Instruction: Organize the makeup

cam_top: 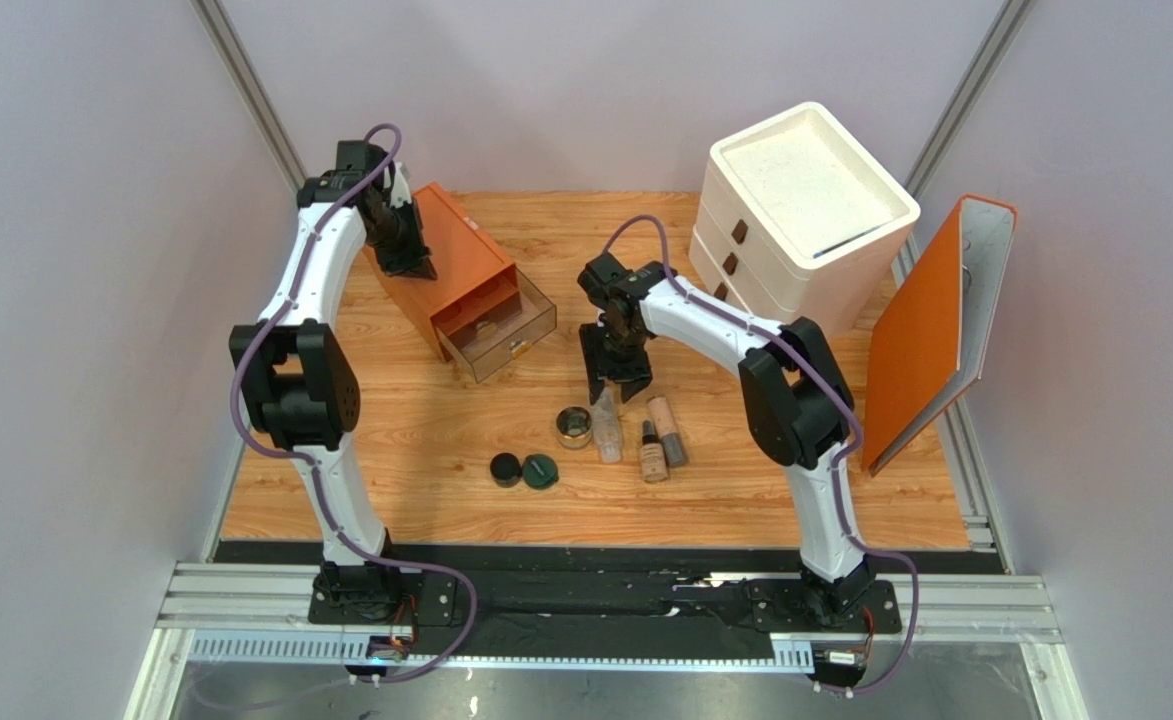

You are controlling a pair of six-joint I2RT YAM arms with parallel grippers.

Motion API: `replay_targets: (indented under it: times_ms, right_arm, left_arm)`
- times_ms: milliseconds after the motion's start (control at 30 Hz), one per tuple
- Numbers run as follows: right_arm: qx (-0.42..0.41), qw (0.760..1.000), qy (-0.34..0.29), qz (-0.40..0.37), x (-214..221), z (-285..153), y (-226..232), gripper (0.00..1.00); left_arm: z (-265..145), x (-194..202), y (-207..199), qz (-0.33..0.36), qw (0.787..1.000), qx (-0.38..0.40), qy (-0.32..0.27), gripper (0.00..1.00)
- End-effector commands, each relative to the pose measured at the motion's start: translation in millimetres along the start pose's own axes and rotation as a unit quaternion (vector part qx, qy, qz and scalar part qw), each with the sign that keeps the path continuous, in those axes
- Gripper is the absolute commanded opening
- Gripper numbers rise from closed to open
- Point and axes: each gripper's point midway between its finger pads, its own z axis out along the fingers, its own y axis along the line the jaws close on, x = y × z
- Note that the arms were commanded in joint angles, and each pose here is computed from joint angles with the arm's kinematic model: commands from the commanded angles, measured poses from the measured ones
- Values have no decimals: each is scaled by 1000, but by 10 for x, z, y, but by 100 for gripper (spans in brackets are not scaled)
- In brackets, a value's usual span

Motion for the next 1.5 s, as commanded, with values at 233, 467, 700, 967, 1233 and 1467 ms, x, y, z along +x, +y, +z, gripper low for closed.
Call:
replay_targets:
  times_ms: [233,467,700,967,1233,1467]
  right_arm:
    - [38,999,27,-8,43,341,-121,28]
    - [43,998,-52,-17,-261,-188,-81,0]
    - [-53,988,-143,-11,-713,-942,371,0]
    - [-304,923,-231,47,-1190,-1721,1308,0]
    - [-373,894,-237,76,-1639,-1633,1777,0]
    - [-352,904,-228,86,-1645,-1373,1909,0]
  left_arm:
    - [133,192,218,2,998,-38,52,0]
    - [114,189,194,0,998,-33,51,0]
    - [121,203,176,-2,998,-29,51,0]
    - [100,185,189,0,998,-34,46,0]
    - [110,189,188,-2,998,-33,47,0]
    - [104,176,199,-1,998,-35,44,0]
